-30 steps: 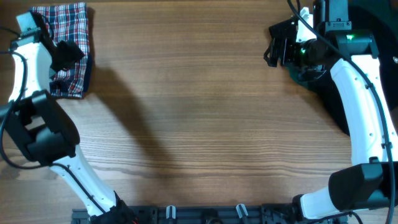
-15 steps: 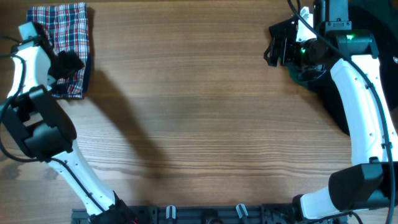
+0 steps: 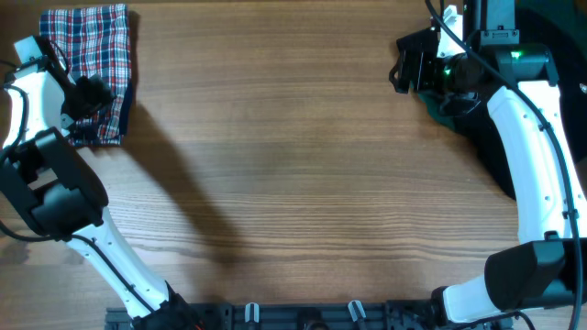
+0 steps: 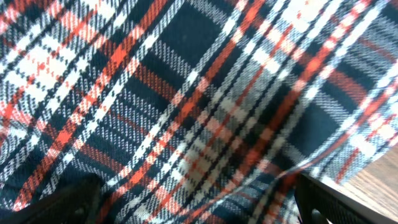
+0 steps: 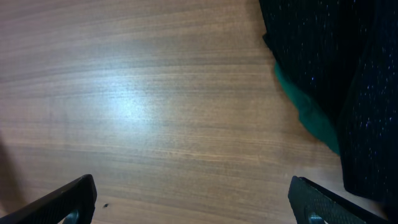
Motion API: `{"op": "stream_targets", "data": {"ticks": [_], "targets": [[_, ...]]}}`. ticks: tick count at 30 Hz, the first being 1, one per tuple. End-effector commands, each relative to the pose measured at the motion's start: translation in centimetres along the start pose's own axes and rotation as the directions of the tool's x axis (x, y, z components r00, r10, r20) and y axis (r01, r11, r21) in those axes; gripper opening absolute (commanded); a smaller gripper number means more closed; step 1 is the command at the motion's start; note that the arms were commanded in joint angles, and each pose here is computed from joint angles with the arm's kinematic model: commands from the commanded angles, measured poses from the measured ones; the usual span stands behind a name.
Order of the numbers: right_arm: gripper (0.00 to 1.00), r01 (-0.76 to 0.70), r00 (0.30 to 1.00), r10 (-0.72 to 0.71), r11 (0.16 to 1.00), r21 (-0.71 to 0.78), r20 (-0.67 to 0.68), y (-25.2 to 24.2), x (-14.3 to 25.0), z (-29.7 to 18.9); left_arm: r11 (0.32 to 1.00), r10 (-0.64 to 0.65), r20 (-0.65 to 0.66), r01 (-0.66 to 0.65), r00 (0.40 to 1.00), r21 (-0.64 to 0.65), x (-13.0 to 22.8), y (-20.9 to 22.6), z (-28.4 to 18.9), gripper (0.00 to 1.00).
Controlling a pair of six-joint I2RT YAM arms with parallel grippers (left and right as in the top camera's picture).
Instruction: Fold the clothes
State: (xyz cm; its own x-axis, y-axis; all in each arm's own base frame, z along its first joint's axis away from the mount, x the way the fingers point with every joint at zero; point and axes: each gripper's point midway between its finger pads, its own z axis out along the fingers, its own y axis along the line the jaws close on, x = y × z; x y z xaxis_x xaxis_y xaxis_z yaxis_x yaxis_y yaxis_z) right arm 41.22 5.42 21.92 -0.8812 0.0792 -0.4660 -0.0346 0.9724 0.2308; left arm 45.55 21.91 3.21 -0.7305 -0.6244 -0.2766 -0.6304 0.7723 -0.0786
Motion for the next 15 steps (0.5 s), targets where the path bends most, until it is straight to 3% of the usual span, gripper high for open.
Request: {"op": "stream_targets", "data": {"ticks": [1, 4, 7, 12, 15], "targets": [[1.00, 0.028, 0.999, -0.028, 1.000, -0.005, 0.037, 0.4, -0.8, -0.9, 0.997, 0.001, 0.151, -0.012, 0.989, 0.070, -3.7, -2.2, -6.6, 1.00], [1.00, 0.020, 0.999, -0.019, 0.999, -0.038, 0.038, 1.0, -0.8, -0.9, 0.994, 0.010, 0.247, -0.036, 0.969, 0.100, -4.7, -3.3, -12.2, 1.00], [1.00, -0.016, 0.998, 0.018, 0.999, -0.042, 0.056, 1.1, -1.1, -1.3, 0.971, 0.041, 0.304, -0.110, 0.952, 0.214, -3.5, -6.9, -18.1, 1.00], [1.00, -0.074, 0.989, 0.077, 0.997, -0.032, 0.128, 0.0, -1.6, -4.7, 0.835, 0.182, 0.309, -0.313, 0.934, 0.453, 2.3, -16.8, -24.2, 1.00], [1.00, -0.115, 0.980, 0.116, 0.993, -0.018, 0.161, -1.3, -1.6, -6.6, 0.799, 0.264, 0.284, -0.374, 0.922, 0.471, 5.4, -20.1, -24.3, 1.00]]}}
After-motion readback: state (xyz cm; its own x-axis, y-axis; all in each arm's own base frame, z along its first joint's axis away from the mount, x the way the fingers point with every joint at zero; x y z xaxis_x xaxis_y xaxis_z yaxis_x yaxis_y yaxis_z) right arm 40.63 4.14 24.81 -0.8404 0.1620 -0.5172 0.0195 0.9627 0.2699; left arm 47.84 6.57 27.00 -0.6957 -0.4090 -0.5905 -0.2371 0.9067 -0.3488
